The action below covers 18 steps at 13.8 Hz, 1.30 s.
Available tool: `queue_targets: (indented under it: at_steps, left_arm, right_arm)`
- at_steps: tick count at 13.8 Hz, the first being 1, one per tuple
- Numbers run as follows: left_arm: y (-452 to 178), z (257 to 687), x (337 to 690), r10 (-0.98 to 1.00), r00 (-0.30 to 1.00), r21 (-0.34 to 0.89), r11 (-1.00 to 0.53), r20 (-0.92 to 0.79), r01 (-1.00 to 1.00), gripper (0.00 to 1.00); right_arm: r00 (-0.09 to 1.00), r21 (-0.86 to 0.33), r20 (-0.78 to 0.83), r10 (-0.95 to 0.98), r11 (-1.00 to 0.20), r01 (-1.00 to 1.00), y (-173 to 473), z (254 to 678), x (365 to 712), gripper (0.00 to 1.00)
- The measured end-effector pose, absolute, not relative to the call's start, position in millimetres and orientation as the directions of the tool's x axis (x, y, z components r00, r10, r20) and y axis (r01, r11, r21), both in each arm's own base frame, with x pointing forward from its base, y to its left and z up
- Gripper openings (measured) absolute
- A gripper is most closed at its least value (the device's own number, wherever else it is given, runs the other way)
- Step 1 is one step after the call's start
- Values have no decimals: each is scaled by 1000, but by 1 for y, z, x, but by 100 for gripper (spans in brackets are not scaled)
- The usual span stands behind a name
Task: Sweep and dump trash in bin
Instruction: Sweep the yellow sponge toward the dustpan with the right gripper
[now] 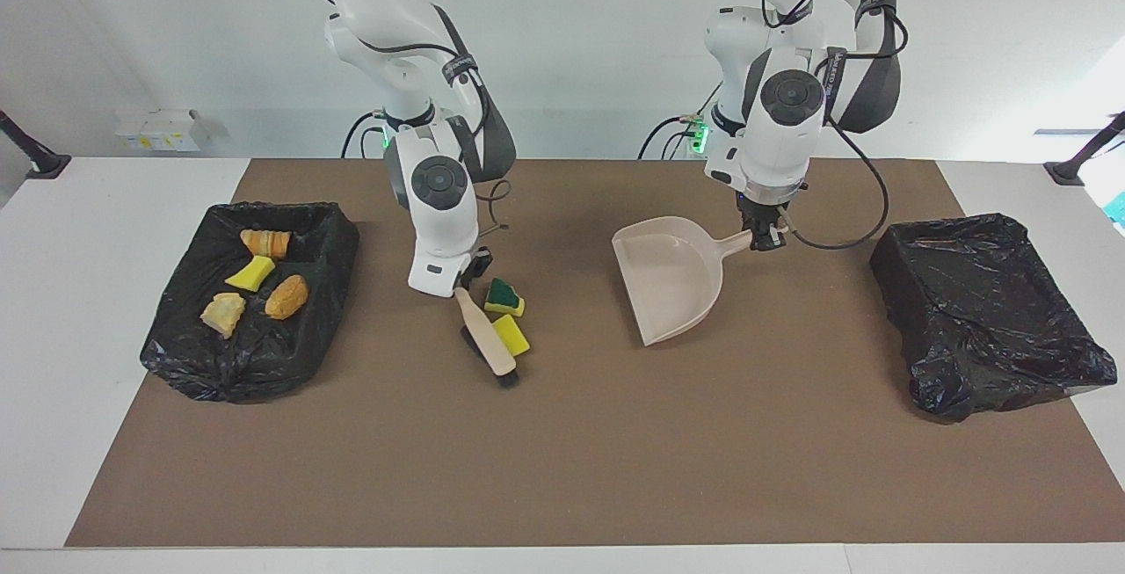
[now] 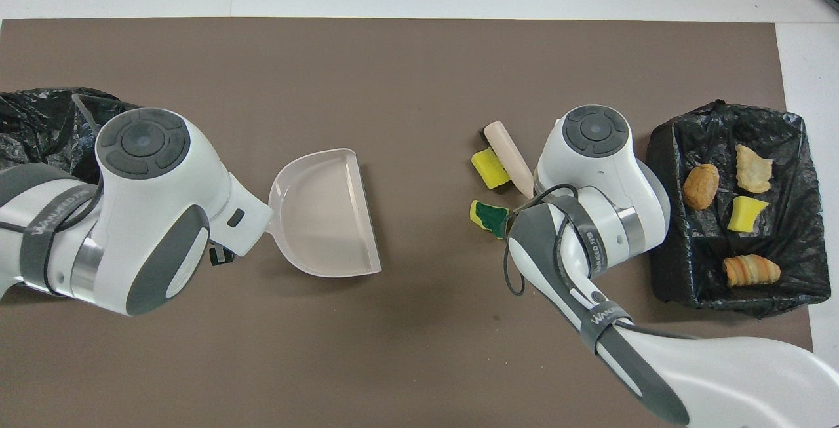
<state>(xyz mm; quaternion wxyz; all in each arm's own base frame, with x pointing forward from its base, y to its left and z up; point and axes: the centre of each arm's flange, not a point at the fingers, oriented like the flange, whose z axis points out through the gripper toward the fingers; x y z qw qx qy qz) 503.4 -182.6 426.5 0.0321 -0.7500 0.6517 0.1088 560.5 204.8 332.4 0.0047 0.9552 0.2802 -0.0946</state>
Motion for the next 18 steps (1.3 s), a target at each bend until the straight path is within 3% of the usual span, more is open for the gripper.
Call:
queue_targets:
  at_steps: [6, 11, 14, 18]
  left_arm:
    - [-188, 409, 505, -979, 113, 46, -122, -169, -991, 32]
    - [-184, 389, 510, -978, 113, 67, -126, -175, -990, 32]
    - [-181, 381, 509, -978, 113, 67, -126, -173, -990, 32]
    - [-175, 372, 508, -978, 118, 66, -131, -170, -989, 32]
  right_arm:
    - [813, -149, -183, 552, -833, 532, 226, 368, 550, 26]
    - [879, -139, -258, 402, -915, 378, 132, 412, 554, 26]
    - [904, -134, -309, 296, -954, 267, 74, 402, 541, 26]
    - [913, -108, -329, 241, -970, 217, 50, 367, 487, 26]
